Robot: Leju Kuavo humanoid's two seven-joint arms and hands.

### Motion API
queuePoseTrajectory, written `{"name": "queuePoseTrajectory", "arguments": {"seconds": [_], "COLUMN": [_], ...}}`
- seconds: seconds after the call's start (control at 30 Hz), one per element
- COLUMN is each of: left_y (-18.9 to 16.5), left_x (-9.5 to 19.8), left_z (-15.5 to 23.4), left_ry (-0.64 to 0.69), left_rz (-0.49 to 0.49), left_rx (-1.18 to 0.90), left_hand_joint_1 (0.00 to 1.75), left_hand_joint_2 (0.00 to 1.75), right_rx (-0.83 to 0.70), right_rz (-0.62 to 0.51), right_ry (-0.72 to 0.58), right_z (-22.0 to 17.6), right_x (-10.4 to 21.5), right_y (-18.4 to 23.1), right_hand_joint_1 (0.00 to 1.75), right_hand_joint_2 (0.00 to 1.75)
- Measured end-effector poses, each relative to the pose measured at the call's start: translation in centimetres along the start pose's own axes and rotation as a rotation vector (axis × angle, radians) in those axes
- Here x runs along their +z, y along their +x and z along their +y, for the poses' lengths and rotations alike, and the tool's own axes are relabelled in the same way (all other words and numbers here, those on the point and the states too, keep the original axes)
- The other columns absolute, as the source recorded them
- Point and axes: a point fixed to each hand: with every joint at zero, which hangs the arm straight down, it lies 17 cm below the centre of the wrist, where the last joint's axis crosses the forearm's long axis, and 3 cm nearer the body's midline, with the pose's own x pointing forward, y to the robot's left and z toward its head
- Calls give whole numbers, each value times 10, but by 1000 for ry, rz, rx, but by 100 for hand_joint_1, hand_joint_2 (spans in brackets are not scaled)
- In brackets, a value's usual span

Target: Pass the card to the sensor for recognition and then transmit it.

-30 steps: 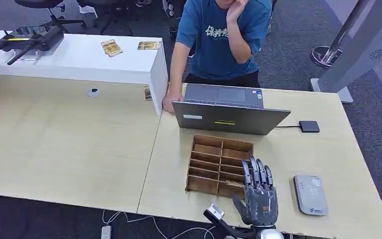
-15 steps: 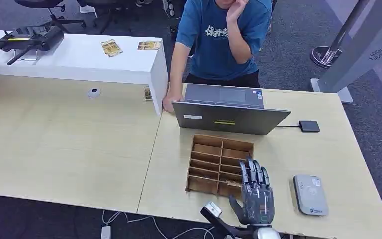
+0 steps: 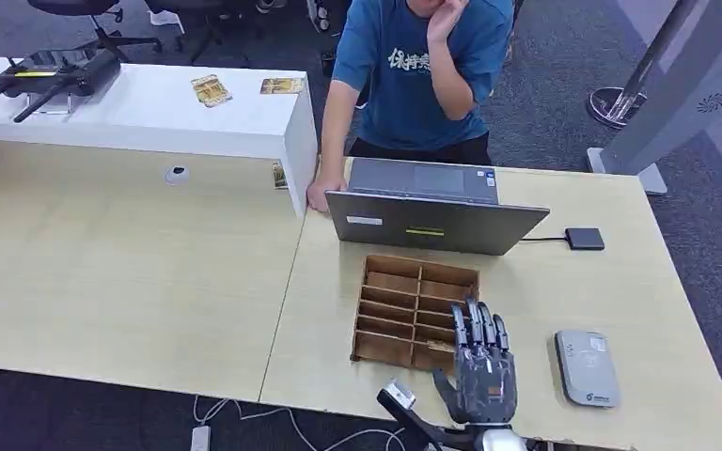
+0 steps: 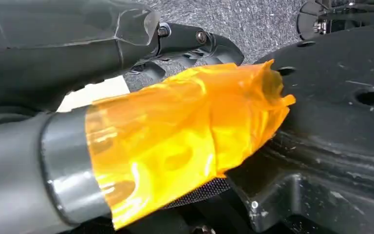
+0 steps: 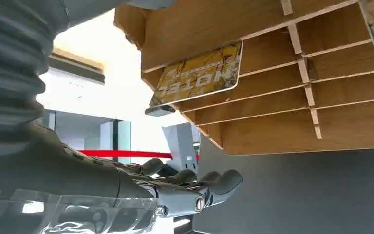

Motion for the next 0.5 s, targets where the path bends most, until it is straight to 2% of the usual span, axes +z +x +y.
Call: {"name": "queuePoseTrajectory", "arguments": {"seconds": [0.5], "left_y": [-1], "left_x": [-1], "left_z": [-3], "left_ry": [5], "left_rz": [2], "left_rx": [27], "left_hand_joint_1": [0], "left_hand_joint_2": [0], "right_rx": [-52], "right_rz": [33], "right_ry": [62], "right_z": [10], "right_x": [6], "right_y": [-2], "right_hand_joint_1": [0], "right_hand_joint_2": [175]}}
